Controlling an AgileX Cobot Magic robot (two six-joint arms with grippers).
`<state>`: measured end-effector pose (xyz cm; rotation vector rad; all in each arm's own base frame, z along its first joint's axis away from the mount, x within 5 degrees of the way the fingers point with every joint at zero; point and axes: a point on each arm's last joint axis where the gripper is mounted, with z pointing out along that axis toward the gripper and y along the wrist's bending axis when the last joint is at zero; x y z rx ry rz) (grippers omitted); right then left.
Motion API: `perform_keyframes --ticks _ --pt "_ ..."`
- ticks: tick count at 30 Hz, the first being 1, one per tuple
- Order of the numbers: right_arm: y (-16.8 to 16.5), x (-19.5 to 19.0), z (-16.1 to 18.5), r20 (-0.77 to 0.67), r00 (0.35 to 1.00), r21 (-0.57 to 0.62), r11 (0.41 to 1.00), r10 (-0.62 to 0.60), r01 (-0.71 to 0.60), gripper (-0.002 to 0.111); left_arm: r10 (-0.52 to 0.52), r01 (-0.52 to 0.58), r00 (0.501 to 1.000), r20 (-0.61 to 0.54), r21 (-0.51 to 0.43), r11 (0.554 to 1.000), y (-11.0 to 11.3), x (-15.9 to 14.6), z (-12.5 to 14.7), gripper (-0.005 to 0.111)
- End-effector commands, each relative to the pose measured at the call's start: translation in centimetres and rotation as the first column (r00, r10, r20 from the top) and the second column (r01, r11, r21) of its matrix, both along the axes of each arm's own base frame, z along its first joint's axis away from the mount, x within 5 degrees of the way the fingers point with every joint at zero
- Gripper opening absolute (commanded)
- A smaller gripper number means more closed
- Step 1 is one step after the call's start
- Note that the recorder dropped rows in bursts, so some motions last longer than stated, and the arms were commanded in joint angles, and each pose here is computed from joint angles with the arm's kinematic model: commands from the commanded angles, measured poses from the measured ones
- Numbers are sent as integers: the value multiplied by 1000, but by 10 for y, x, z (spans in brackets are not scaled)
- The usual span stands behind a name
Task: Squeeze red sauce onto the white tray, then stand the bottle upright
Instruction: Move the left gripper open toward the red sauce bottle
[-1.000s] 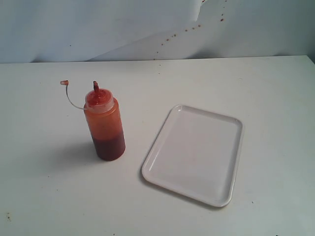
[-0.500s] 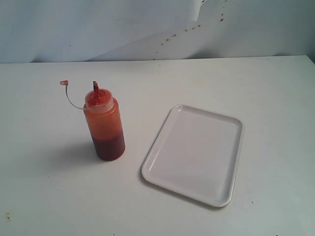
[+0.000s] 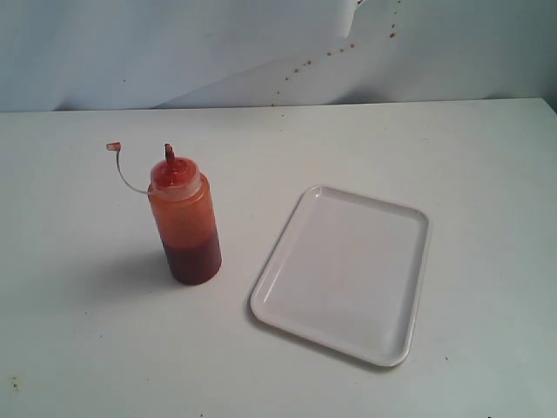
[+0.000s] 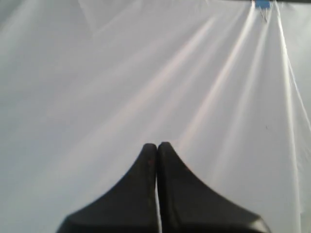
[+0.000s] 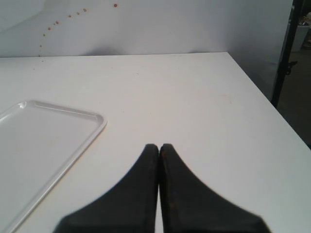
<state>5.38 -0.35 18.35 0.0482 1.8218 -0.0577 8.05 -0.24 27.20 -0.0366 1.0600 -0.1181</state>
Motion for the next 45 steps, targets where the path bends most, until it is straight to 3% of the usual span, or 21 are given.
perform_keyframes --ticks 1,4,9,15,22,32,35,45 --pt "0 0 -1 4 1000 -3 1000 3 -3 0 -86 113 982 -170 160 981 -15 43 4 0" --pt "0 0 -1 4 1000 -3 1000 3 -3 0 -198 263 934 -296 195 945 -27 68 -10 0" --pt "0 0 -1 4 1000 -3 1000 3 -3 0 -331 429 860 -389 198 881 -41 88 -40 0" --pt "0 0 -1 4 1000 -3 1000 3 -3 0 -381 537 763 -521 183 824 -48 103 -75 0" --pt "0 0 -1 4 1000 -3 1000 3 -3 0 -368 596 704 -607 225 771 -52 108 -98 0" --pt "0 0 -1 4 1000 -3 1000 3 -3 0 -376 618 683 -625 221 755 -53 107 -102 0" --pt "0 0 -1 4 1000 -3 1000 3 -3 0 -403 653 657 -636 213 727 -56 104 -103 0" --pt "0 0 -1 4 1000 -3 1000 3 -3 0 -324 644 611 -722 215 734 -52 104 -114 0"
